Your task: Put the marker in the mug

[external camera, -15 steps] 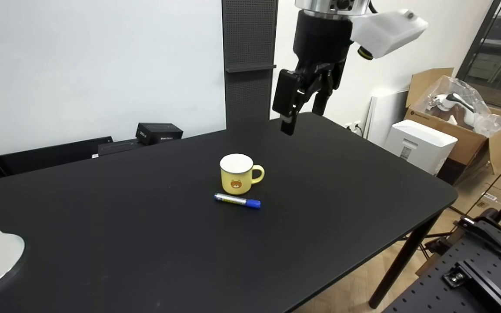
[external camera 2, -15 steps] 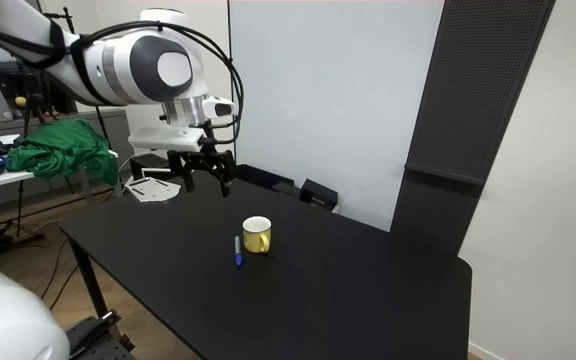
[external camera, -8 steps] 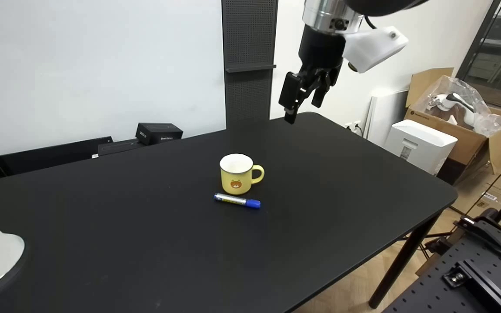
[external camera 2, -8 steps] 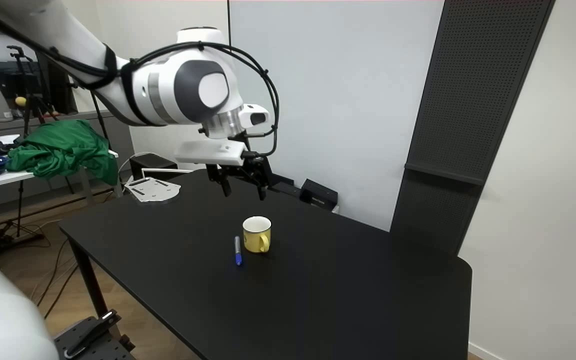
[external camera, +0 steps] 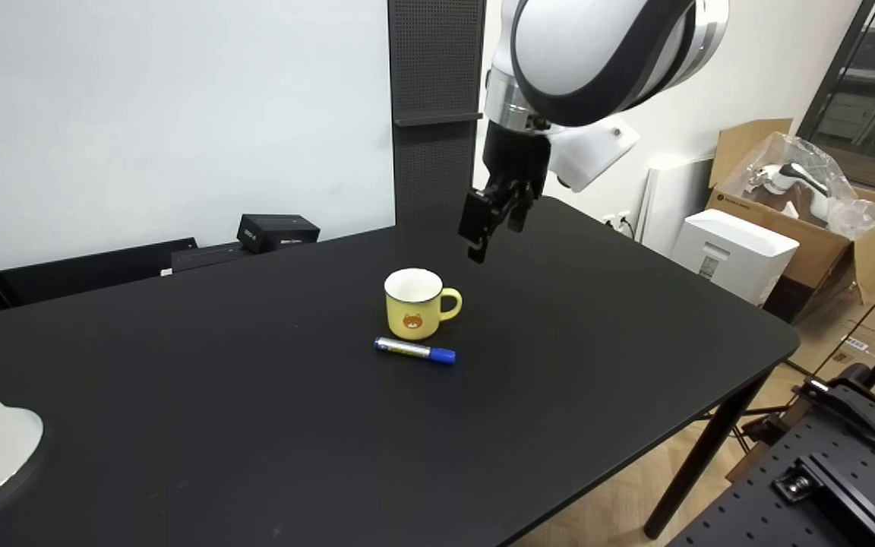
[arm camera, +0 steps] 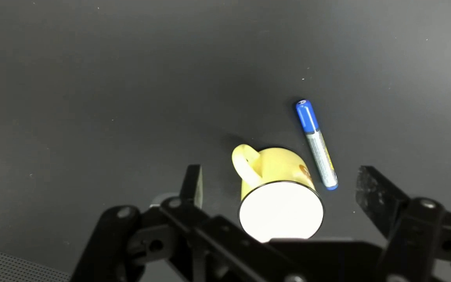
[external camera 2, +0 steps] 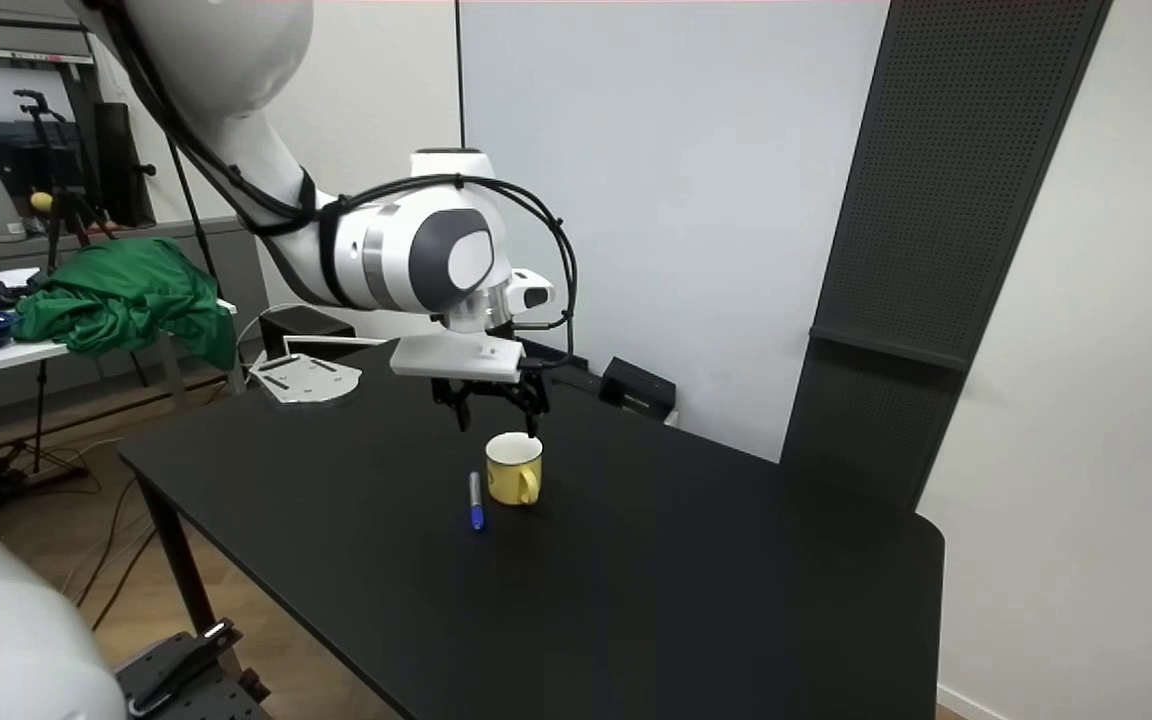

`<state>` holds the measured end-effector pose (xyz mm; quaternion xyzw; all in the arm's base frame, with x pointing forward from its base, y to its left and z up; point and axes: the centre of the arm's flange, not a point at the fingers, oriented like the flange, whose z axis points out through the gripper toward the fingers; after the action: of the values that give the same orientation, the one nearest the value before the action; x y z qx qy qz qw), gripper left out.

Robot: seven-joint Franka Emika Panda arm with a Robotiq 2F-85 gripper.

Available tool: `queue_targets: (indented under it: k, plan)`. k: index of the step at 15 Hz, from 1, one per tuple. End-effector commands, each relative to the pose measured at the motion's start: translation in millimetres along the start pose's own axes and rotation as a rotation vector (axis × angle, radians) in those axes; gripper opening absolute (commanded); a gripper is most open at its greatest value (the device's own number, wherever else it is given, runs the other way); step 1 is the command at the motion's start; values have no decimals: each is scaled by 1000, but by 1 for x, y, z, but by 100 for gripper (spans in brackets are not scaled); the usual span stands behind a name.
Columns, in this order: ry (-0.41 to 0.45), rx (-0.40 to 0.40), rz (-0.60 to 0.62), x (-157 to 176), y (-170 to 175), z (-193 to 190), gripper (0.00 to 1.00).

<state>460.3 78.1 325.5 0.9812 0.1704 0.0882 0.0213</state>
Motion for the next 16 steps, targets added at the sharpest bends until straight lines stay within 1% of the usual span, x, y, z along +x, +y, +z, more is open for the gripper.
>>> queue_targets:
  k: [1,2,3,4,5,6,7,9,12,14,15,16]
  plan:
    - [1,-1,2,0,1,-1,100]
    - [4,-2,6,0,3,-2,100]
    - [7,-32,7,-3,3,-4,100]
    - [18,-49,-15,2,0,4,100]
    - [25,-49,-47,6,-3,12,100]
    - [41,-34,-99,14,-9,26,100]
    - [56,-33,-131,19,-15,35,100]
    - [75,-7,-198,30,-30,57,100]
    - [89,50,-288,43,-56,91,100]
    - [80,84,-368,51,-71,111,100]
    - [56,98,-393,54,-79,120,100]
    - [69,70,-347,31,-77,103,100]
